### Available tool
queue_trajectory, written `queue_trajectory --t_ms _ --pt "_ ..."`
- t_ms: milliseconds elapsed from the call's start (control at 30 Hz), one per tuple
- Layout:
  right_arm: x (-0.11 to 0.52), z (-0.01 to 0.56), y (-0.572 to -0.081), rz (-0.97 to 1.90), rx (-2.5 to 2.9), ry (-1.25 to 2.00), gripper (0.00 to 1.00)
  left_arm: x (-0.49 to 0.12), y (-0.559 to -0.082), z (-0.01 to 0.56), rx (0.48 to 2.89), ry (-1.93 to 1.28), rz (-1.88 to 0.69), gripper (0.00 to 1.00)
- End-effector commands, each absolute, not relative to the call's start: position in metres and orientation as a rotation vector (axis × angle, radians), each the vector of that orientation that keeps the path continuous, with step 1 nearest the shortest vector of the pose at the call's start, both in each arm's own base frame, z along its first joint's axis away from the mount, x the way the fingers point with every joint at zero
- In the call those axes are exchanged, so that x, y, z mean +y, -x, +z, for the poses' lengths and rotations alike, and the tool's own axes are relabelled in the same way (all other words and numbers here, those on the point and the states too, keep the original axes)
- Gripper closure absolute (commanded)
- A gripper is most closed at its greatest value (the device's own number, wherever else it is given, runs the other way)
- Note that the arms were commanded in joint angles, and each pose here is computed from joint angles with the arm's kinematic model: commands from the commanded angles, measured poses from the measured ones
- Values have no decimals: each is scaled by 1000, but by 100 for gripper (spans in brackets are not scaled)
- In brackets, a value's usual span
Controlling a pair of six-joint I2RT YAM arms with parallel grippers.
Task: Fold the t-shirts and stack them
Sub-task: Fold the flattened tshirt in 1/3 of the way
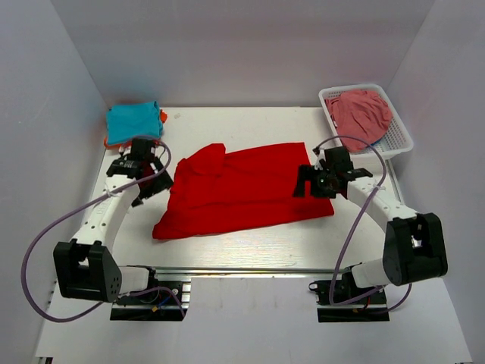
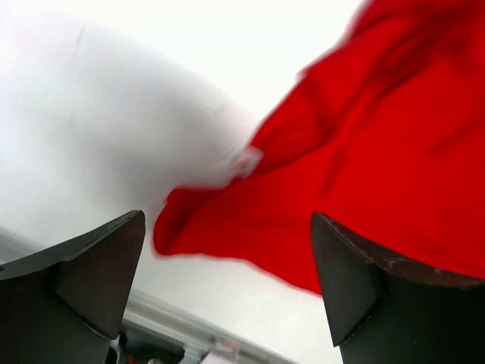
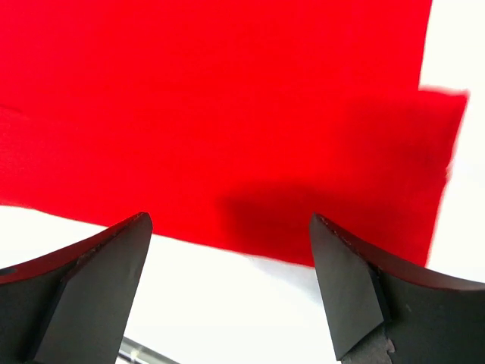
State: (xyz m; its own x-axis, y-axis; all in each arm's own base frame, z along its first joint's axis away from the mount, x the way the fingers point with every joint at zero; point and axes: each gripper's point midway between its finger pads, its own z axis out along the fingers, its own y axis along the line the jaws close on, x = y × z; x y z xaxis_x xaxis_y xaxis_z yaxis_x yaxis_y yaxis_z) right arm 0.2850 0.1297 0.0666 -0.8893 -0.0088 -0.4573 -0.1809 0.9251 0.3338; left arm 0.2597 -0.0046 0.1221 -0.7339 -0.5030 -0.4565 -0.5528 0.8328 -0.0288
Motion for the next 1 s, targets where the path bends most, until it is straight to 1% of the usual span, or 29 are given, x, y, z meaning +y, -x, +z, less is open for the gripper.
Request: queue_trajectory --t_ms 0,67,100,133,167,267,300,333,367,400,467,500,600,633,733,767,833,867,967 --pt "138 113 -317 526 2439 202 10 -21 -309 152 2463 577 35 0" --pt "138 123 -331 504 2395 179 10 -46 -334 163 2455 401 -71 0" --pt "139 130 -337 501 2369 178 10 -54 -348 150 2488 358 -60 0" --pt "139 132 -340 503 2362 174 10 -64 -361 156 2481 319 -70 0" --pt "144 132 -344 524 2355 178 10 -82 -367 151 2504 212 -60 0" --pt "148 130 -348 543 2365 186 10 -109 -378 126 2595 75 13 0" --pt "146 126 -350 530 2377 180 10 -126 -378 121 2603 -23 23 0" --pt "143 121 -352 509 2390 171 10 -135 -382 122 2599 -67 21 0" --pt "142 119 -351 501 2401 165 10 -146 -378 109 2638 -132 -15 0" --pt "140 111 -350 485 2430 163 10 -154 -375 109 2636 -177 -19 0" --pt "139 107 -349 477 2449 168 10 -153 -362 100 2670 -191 -38 0" --pt "138 101 -347 471 2467 171 10 -151 -354 107 2661 -145 -55 0" --pt "138 93 -344 471 2493 174 10 -135 -318 83 2706 -77 -60 0" --pt "140 93 -343 486 2495 175 10 -137 -319 96 2649 -50 -138 0" --pt "143 89 -342 510 2501 181 10 -130 -304 87 2650 9 -133 0" --pt "143 90 -342 509 2501 183 10 -127 -296 82 2680 24 -120 3" --pt "143 91 -343 510 2491 184 10 -122 -293 75 2703 53 -82 4" --pt "143 91 -343 510 2491 186 10 -122 -293 75 2703 53 -82 8" --pt "145 93 -341 517 2489 192 10 -131 -294 71 2702 42 -143 13"
